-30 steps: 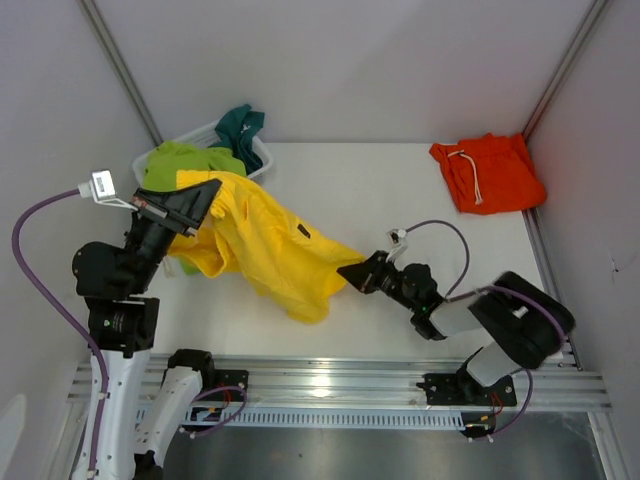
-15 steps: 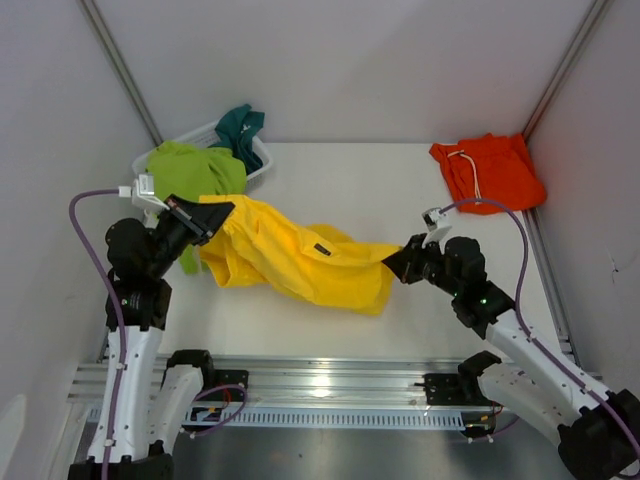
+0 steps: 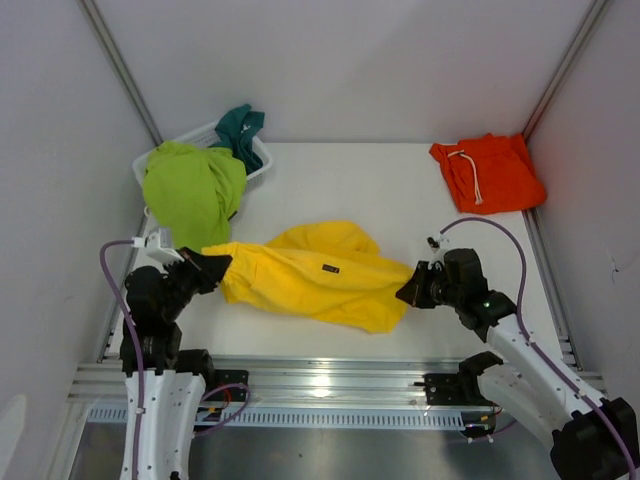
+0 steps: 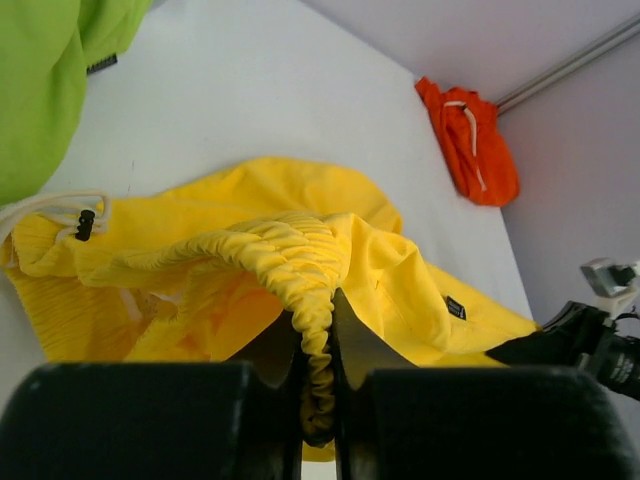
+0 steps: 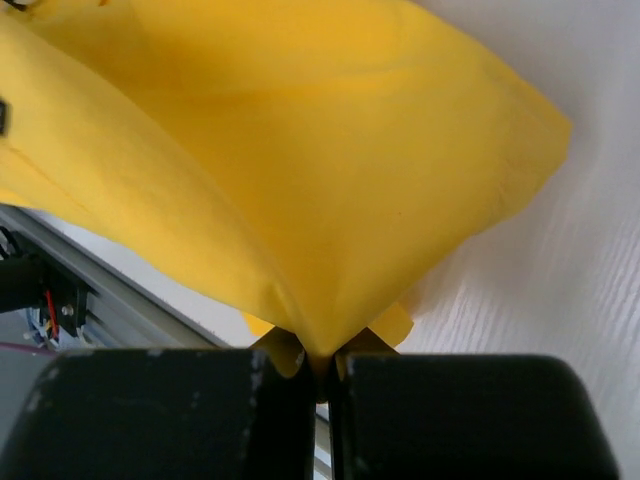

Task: Fold and stack the shorts
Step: Move the shorts to the center of the board

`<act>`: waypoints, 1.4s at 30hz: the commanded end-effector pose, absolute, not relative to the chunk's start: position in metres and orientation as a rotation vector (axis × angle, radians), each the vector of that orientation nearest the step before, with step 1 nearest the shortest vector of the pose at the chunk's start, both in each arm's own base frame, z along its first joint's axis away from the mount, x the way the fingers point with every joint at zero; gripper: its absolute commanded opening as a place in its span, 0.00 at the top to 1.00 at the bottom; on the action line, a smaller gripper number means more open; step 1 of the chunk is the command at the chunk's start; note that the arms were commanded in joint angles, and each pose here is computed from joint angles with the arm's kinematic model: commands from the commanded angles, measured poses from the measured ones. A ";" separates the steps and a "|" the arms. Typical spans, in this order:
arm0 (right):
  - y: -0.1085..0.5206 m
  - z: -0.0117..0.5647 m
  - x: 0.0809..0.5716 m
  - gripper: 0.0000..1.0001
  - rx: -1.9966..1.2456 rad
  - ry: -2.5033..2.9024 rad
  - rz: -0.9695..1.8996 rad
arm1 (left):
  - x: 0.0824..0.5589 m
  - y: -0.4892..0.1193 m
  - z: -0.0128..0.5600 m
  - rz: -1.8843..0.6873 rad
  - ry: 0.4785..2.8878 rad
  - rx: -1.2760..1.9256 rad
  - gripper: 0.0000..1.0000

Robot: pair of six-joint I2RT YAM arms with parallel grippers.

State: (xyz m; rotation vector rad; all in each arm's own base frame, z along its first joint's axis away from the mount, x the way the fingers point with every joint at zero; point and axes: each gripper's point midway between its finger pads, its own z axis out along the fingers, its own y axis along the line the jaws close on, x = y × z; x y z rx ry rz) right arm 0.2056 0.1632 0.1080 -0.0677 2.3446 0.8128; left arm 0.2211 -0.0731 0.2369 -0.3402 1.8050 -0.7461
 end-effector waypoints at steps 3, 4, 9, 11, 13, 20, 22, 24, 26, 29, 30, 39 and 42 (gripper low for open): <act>0.174 0.115 0.184 1.00 -0.076 2.321 0.920 | 0.217 -0.074 0.217 -0.768 1.792 -0.362 0.83; 0.177 0.113 0.177 1.00 -0.083 2.342 0.928 | 0.214 -0.081 0.214 -0.813 1.802 -0.344 0.81; 0.184 0.095 0.161 0.97 -0.108 2.425 0.861 | 0.213 -0.091 0.197 -0.881 1.830 -0.360 0.25; 0.186 0.085 0.158 0.96 -0.130 2.455 0.807 | 0.216 -0.084 0.202 -0.826 1.827 -0.373 0.06; 0.188 0.083 0.157 0.97 -0.131 2.461 0.802 | 0.217 -0.078 0.199 -0.787 1.861 -0.415 0.01; 0.189 0.077 0.148 0.92 -0.147 2.475 0.813 | 0.225 -0.068 0.179 -0.714 1.994 -0.528 0.01; 0.190 0.077 0.145 0.90 -0.140 2.473 0.812 | 0.227 -0.064 0.177 -0.694 1.996 -0.549 0.01; 0.188 0.078 0.146 0.89 -0.128 2.468 0.803 | 0.227 -0.059 0.179 -0.664 1.978 -0.568 0.01; 0.187 0.079 0.147 0.89 -0.120 2.462 0.793 | 0.225 -0.056 0.189 -0.647 1.939 -0.559 0.01; 0.187 0.079 0.148 0.89 -0.119 2.462 0.788 | 0.224 -0.049 0.210 -0.588 1.897 -0.509 0.01; 0.187 0.080 0.150 0.89 -0.118 2.458 0.787 | 0.223 -0.049 0.209 -0.583 1.916 -0.505 0.01; 0.186 0.080 0.157 0.88 -0.137 2.458 0.763 | 0.227 -0.043 0.215 -0.460 2.115 -0.369 0.01; 0.187 0.080 0.158 0.88 -0.145 2.461 0.767 | 0.227 -0.038 0.216 -0.415 2.151 -0.349 0.01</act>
